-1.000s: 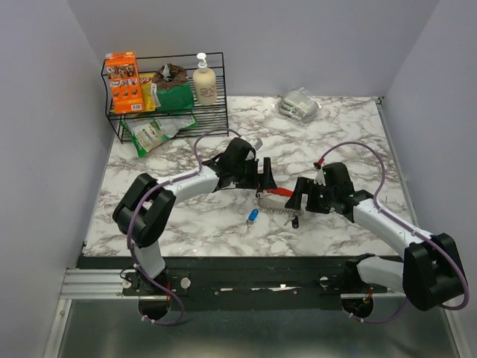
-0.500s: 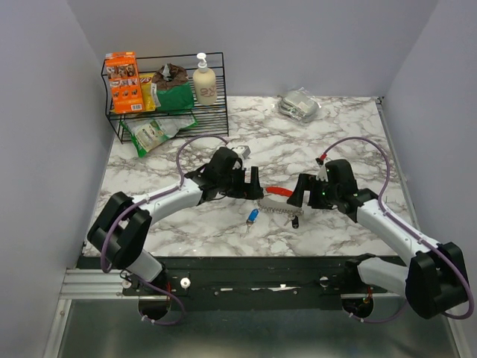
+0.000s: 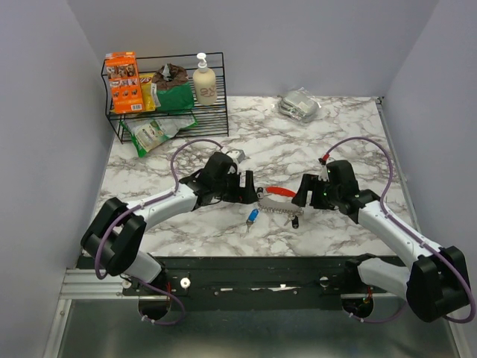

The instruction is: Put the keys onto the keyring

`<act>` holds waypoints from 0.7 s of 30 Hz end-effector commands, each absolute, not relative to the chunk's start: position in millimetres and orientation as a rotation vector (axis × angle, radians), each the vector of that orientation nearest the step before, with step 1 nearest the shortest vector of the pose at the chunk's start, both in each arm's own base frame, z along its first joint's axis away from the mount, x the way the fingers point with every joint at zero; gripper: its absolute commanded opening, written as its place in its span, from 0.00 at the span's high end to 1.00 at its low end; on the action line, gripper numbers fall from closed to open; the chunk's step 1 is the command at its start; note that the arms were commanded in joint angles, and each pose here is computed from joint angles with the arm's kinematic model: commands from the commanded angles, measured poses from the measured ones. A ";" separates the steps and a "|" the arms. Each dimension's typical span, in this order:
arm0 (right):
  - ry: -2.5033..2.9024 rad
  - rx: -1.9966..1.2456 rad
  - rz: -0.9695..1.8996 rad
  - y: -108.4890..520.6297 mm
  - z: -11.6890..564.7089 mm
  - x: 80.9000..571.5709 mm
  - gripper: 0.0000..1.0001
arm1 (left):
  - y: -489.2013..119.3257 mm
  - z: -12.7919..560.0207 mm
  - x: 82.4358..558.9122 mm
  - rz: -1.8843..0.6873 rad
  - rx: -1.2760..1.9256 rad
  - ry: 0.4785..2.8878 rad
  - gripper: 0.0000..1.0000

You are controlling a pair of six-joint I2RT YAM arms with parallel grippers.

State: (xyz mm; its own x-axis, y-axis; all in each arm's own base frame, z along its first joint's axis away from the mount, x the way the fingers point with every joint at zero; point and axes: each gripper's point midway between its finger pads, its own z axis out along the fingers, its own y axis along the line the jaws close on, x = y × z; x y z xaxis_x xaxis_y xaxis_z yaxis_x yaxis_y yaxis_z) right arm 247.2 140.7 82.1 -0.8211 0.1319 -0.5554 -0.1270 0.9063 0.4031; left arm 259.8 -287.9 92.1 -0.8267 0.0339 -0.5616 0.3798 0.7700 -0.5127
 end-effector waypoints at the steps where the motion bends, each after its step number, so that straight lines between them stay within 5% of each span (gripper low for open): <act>1: 2.481 -0.006 0.532 135.8 80.1 242.7 0.15 | -282.9 100.5 263.8 -0.849 0.279 2.376 0.05; 9: 2.487 -0.103 0.618 157.7 80.3 237.5 0.13 | -279.8 93.7 262.7 -0.845 0.257 2.377 0.10; 21: 2.448 -0.198 0.703 178.6 85.2 233.6 0.12 | -285.0 90.1 264.7 -0.872 0.268 2.361 0.34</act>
State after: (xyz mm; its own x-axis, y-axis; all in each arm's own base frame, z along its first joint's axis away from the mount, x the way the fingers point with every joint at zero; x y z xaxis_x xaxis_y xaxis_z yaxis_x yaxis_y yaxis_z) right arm 234.0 166.9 80.5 -0.8342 0.0404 -0.5501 -0.2342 0.8770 0.4195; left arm 256.4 -282.7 84.7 -0.8228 0.0036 -0.5683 0.3634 0.7722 -0.5212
